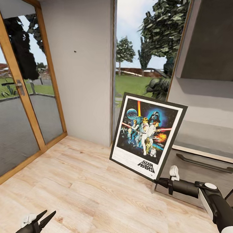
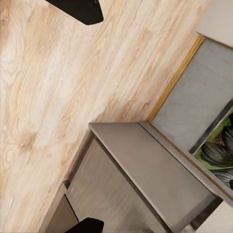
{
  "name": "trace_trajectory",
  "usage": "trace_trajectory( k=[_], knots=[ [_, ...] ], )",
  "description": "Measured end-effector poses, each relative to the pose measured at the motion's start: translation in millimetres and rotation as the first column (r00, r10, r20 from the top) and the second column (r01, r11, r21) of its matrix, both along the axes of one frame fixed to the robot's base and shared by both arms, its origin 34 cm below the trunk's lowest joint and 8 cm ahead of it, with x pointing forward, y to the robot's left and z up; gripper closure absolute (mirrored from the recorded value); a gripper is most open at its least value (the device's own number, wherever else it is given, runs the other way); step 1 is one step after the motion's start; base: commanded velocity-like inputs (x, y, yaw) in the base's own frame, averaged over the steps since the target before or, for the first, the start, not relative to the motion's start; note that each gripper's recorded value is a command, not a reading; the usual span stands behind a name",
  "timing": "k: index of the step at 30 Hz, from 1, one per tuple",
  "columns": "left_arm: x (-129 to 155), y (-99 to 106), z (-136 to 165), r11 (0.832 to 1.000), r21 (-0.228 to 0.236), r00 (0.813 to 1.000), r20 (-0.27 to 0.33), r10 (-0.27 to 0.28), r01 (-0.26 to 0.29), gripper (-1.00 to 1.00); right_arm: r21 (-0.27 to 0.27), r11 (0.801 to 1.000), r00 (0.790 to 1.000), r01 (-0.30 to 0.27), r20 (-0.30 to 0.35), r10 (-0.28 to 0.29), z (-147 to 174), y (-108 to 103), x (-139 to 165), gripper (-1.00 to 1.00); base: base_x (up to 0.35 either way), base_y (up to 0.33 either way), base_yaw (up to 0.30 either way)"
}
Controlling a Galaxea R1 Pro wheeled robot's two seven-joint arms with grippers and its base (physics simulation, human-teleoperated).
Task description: Pick up the poster from the kitchen countertop and hang it on one of the wall nails in the kitchen.
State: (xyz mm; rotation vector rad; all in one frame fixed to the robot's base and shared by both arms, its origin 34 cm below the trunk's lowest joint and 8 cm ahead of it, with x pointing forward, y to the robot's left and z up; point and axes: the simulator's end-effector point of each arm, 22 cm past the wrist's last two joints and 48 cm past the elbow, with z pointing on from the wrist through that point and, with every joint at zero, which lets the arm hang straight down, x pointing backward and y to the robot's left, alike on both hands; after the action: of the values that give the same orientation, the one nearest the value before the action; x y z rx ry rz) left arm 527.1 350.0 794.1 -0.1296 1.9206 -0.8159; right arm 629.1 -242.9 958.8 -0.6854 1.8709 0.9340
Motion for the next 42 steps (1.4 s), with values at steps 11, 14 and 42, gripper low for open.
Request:
trace_trajectory(
  k=[11, 14, 42],
  knots=[
    [-3.1, -0.9, 11.1, 1.0, -0.001, 1.0, -0.001, 0.0, 0.0, -1.0, 0.0, 1.0, 1.0, 0.001, 0.001, -0.001, 11.6, -0.3, -2.7, 1.0, 0.0, 0.0, 0.0],
    [-4.0, -1.0, 14.0, 1.0, -0.001, 1.0, -0.001, -0.001, 0.001, -1.0, 0.0, 1.0, 1.0, 0.0, 0.0, 0.0, 14.3, -0.2, -3.8, 1.0, 0.0, 0.0, 0.0],
    [-13.9, -0.9, 37.6, 1.0, 0.0, 1.0, -0.002, -0.001, 0.001, -1.0, 0.0, 1.0, 1.0, 0.001, 0.001, -0.001, 38.3, -0.3, -13.4, 1.0, 0.0, 0.0, 0.0]
  ],
)
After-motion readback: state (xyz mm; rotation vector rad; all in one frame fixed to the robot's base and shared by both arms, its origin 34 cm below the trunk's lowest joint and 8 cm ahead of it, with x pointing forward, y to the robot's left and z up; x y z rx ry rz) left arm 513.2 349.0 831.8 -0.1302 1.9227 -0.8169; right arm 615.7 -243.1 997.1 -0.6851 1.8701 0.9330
